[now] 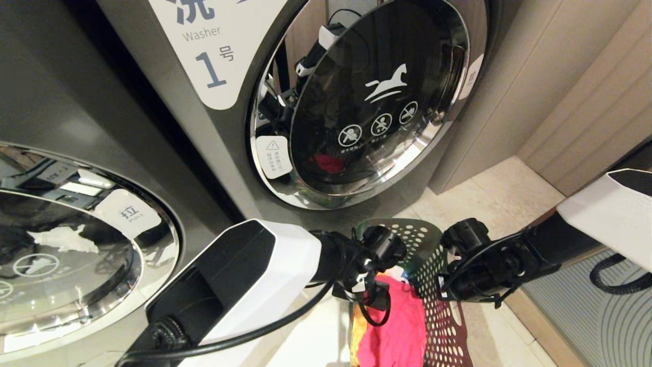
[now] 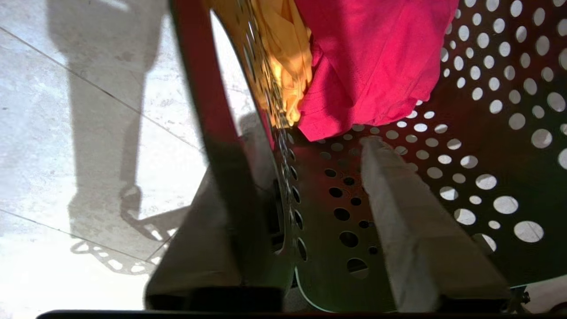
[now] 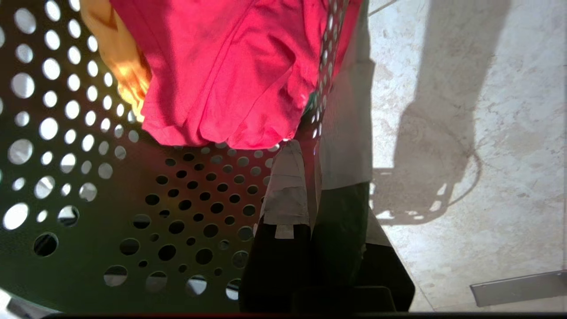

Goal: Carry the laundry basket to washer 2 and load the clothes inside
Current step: Pick up the clothes basket and put it beside the washing machine

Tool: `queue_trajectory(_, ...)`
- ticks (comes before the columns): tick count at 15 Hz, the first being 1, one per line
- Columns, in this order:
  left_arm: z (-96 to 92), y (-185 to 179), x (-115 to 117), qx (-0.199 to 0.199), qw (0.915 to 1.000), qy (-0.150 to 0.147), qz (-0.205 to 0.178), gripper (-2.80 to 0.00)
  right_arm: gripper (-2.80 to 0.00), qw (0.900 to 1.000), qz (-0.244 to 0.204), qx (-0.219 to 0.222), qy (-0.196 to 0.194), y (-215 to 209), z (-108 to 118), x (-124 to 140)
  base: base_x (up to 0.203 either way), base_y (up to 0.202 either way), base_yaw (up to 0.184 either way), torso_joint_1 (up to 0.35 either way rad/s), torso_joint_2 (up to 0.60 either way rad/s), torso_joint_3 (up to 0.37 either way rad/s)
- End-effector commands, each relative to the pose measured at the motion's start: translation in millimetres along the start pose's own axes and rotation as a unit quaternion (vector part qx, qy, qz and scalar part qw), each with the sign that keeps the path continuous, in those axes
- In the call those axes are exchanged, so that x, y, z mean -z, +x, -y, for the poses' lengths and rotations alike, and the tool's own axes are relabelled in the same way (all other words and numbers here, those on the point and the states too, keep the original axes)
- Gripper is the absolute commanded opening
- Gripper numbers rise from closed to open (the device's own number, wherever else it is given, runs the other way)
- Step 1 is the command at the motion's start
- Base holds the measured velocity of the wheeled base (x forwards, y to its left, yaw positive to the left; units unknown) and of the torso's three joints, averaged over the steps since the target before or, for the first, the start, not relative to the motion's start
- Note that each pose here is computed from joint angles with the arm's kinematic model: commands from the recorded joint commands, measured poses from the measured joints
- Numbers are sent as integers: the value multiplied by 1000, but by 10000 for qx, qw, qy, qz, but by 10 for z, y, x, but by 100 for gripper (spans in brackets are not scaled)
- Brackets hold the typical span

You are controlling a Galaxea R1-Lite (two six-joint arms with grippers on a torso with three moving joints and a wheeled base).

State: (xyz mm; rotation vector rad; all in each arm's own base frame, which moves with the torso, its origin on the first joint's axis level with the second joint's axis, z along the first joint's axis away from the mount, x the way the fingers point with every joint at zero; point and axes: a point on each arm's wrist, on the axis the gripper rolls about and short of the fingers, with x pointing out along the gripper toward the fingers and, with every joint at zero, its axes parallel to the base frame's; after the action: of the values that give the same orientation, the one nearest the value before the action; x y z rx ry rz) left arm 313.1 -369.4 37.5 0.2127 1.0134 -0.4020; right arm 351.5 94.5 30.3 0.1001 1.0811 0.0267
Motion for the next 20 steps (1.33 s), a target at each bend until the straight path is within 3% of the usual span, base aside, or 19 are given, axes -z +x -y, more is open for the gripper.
queue_trajectory(1,-28,-10,-16,-26,10000,-45,11,0,-280,9999,-56,122,-95,67,5,23,0,0,0,0,0,0)
queue_trajectory(8,-197,-215,-178,-204,9989,-312,280,0,-280,9997,84,210,-98,188,45,10,0,0,0,0,0,0)
queue_trajectory(9,-219,-260,-206,-197,9987,-340,327,0,0,9997,90,216,-105,192,45,7,0,0,0,0,0,0)
queue_trajectory(15,-342,-592,-311,-172,9979,-490,380,0,0,9996,132,205,-120,97,21,26,0,0,0,0,0,0)
queue_trajectory(20,-408,-1211,-407,268,9944,-882,519,0,0,9990,112,404,-139,-94,78,157,0,0,0,0,0,0)
